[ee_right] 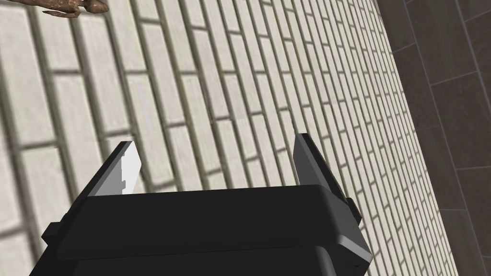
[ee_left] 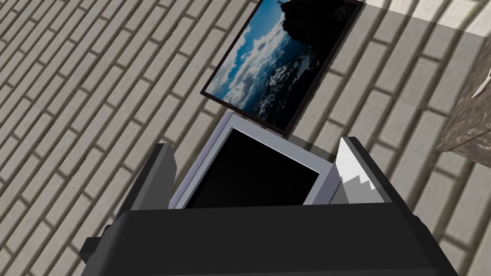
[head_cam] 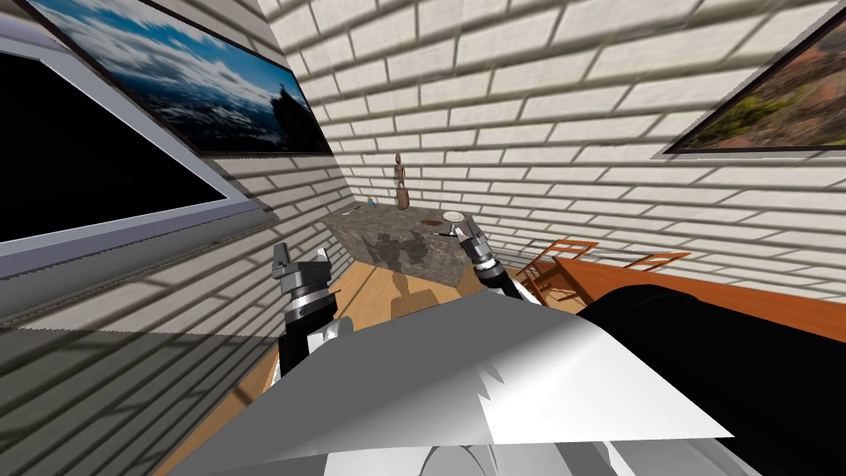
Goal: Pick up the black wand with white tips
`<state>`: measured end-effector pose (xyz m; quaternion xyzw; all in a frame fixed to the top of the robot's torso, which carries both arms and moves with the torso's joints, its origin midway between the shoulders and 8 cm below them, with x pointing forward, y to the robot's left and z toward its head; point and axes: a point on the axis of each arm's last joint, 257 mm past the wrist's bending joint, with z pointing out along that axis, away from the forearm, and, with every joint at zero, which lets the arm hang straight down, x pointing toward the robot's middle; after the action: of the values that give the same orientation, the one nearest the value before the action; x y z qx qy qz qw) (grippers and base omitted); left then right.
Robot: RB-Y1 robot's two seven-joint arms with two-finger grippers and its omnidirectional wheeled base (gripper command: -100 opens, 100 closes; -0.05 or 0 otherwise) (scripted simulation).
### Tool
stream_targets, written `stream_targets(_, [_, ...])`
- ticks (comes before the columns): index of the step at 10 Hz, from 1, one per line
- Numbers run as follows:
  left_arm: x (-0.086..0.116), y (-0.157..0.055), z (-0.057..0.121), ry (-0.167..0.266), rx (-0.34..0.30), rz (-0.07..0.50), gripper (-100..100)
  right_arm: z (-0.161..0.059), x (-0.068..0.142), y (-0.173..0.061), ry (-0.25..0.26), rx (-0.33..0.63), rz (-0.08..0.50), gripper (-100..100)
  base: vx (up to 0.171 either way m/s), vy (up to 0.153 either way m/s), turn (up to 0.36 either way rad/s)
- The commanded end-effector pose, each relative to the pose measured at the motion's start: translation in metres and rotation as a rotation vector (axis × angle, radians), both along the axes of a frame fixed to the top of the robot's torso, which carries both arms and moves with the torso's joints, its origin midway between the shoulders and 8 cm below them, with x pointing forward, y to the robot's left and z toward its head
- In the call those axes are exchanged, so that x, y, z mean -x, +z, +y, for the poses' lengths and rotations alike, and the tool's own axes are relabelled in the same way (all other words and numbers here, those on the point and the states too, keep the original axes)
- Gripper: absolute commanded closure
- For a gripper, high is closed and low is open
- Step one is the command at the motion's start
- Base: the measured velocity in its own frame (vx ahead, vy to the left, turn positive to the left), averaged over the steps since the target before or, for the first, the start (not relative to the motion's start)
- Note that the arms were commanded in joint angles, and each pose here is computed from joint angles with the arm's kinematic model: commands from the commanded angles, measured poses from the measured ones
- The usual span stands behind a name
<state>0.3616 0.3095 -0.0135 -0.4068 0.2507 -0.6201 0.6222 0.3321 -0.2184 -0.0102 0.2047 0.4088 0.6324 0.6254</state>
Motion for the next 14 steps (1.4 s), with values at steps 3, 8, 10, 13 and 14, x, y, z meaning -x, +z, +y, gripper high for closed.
stream_targets(3, [0.0, 0.0, 0.0, 0.0, 0.0, 0.0, 0, 0.008, 0.001, -0.015, 0.051, 0.084, 0.031, -100, -0.034, 0.034, 0.04])
stream_targets(8, [0.0, 0.0, 0.0, 0.0, 0.0, 0.0, 0, 0.016, 0.001, -0.051, 0.123, 0.224, 0.104, -100, -0.016, 0.03, 0.062])
stream_targets(10, [0.0, 0.0, 0.0, 0.0, 0.0, 0.0, 0, 0.018, 0.002, -0.068, 0.152, 0.282, 0.136, -100, 0.007, 0.017, 0.071])
stream_targets(13, [0.0, 0.0, 0.0, 0.0, 0.0, 0.0, 0, 0.02, 0.004, -0.087, 0.193, 0.366, 0.176, -100, 0.018, 0.017, 0.086])
stream_targets(14, [0.0, 0.0, 0.0, 0.0, 0.0, 0.0, 0, 0.02, 0.005, -0.088, 0.197, 0.374, 0.177, -100, 0.007, 0.005, -0.025])
